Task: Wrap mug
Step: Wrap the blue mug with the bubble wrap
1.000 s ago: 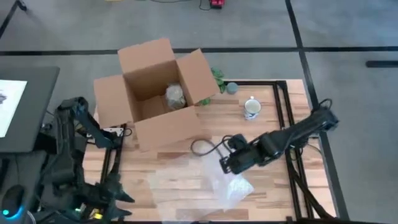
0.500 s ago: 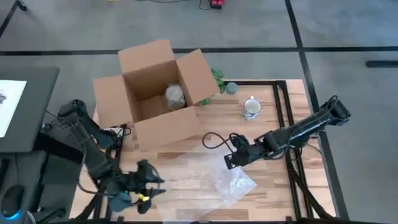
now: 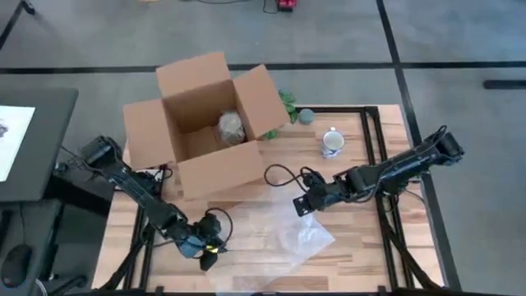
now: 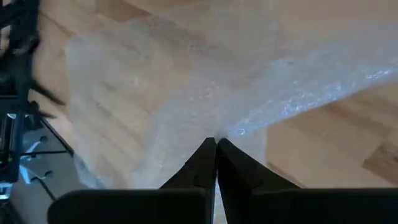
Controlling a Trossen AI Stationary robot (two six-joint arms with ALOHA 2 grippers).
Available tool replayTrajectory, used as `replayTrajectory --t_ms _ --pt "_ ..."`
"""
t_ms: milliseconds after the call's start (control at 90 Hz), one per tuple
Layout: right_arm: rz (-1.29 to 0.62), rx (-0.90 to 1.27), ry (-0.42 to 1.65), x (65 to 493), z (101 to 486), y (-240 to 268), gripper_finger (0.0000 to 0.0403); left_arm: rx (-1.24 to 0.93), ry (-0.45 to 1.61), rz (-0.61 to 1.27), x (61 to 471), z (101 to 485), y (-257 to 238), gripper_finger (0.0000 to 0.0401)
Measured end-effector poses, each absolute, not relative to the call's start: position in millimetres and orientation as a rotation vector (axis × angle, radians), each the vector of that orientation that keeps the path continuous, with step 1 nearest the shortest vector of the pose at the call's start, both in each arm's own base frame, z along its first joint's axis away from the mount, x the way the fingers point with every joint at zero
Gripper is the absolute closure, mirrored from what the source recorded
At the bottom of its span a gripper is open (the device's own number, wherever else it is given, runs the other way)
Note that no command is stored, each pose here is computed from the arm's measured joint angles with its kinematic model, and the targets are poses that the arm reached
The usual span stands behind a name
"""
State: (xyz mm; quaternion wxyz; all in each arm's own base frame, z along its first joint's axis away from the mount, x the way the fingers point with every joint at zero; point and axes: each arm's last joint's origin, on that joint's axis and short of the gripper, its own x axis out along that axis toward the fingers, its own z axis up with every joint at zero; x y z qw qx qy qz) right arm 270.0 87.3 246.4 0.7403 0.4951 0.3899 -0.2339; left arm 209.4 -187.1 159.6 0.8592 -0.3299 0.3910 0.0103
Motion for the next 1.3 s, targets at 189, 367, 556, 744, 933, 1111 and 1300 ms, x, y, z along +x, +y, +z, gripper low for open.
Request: replayTrajectory --t_ms 189,367,556,744,933,1111,1300 --pt "-0.507 1.123 0.832 272 232 89 0.0403 -0.677 0.973 0.077 206 128 -189 0.0335" --pt "-0.609 1.135 0.872 263 220 84 0.0403 -0.640 1.126 0.183 196 119 -182 0.0336" --pt "-0.683 1.094 0.967 255 216 78 0.0402 -0.559 1.220 0.332 179 126 -165 0.0336" --pt "-0.683 0.942 1.214 243 230 72 0.0364 -0.471 1.264 0.353 166 138 -152 0.0336" --pt "-0.838 0.779 1.421 222 272 63 0.0307 -0.420 1.303 0.378 158 144 -144 0.0336" --pt "-0.621 0.838 1.272 238 301 81 0.0281 -0.408 1.295 0.340 159 145 -146 0.0335" --pt "-0.056 0.997 0.847 296 310 126 0.0280 -0.408 1.281 0.308 162 146 -148 0.0335"
